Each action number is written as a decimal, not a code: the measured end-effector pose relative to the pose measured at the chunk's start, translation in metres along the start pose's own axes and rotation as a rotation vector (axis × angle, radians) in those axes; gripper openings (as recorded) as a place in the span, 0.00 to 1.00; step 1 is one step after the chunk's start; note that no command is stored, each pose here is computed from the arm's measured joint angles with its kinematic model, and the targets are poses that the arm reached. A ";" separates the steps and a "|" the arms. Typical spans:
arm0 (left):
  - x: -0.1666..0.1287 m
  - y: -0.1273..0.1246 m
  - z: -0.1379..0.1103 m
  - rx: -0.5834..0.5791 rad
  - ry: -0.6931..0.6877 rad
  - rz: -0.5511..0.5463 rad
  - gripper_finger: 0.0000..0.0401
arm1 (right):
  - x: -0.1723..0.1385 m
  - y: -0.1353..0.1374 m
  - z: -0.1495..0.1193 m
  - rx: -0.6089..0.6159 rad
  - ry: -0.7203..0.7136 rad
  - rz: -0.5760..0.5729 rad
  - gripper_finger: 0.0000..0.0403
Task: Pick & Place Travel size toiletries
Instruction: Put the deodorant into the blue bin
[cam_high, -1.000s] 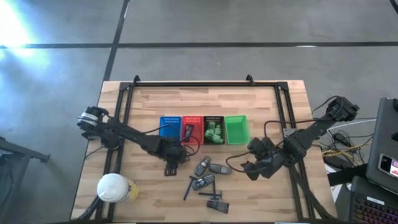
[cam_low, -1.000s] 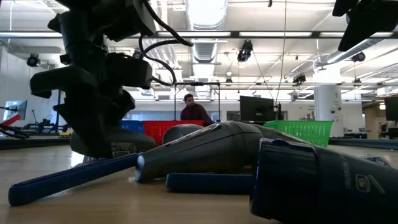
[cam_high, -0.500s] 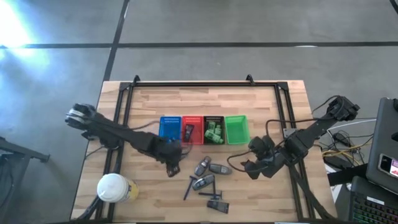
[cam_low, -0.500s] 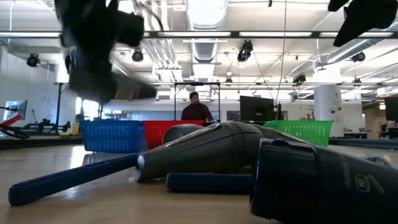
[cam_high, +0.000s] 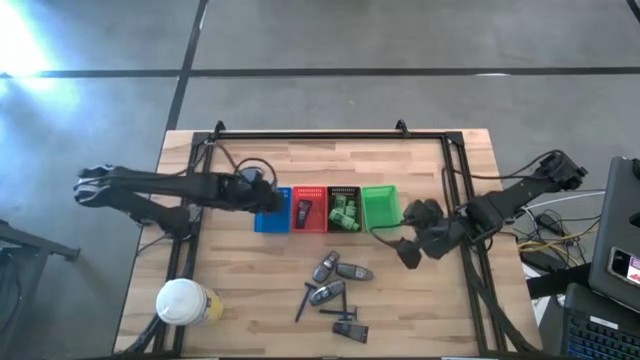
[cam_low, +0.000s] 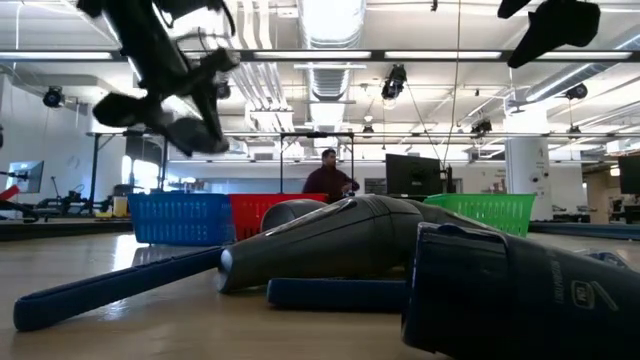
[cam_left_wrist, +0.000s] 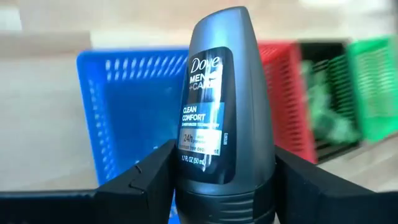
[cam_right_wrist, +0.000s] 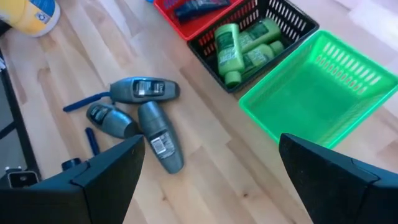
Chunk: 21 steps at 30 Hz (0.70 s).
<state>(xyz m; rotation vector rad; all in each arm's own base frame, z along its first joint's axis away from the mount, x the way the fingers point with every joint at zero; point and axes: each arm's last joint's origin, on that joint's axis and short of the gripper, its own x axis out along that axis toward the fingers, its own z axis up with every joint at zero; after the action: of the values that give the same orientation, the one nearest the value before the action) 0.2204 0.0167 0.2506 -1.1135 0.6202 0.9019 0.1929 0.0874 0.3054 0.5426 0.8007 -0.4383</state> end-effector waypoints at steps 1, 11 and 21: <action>0.007 0.002 -0.001 0.000 0.023 0.019 0.53 | 0.001 -0.001 0.001 -0.001 0.002 -0.004 0.91; 0.056 0.023 -0.017 0.037 0.210 0.161 0.62 | 0.010 -0.008 0.012 0.032 0.027 -0.030 0.91; 0.040 0.003 -0.009 0.146 0.173 0.056 0.89 | 0.066 -0.007 -0.004 -0.185 0.331 -0.019 0.91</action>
<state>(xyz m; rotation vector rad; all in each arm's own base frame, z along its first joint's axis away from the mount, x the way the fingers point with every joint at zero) 0.2380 0.0209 0.2137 -1.0530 0.8505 0.7997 0.2276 0.0739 0.2507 0.4395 1.1524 -0.2904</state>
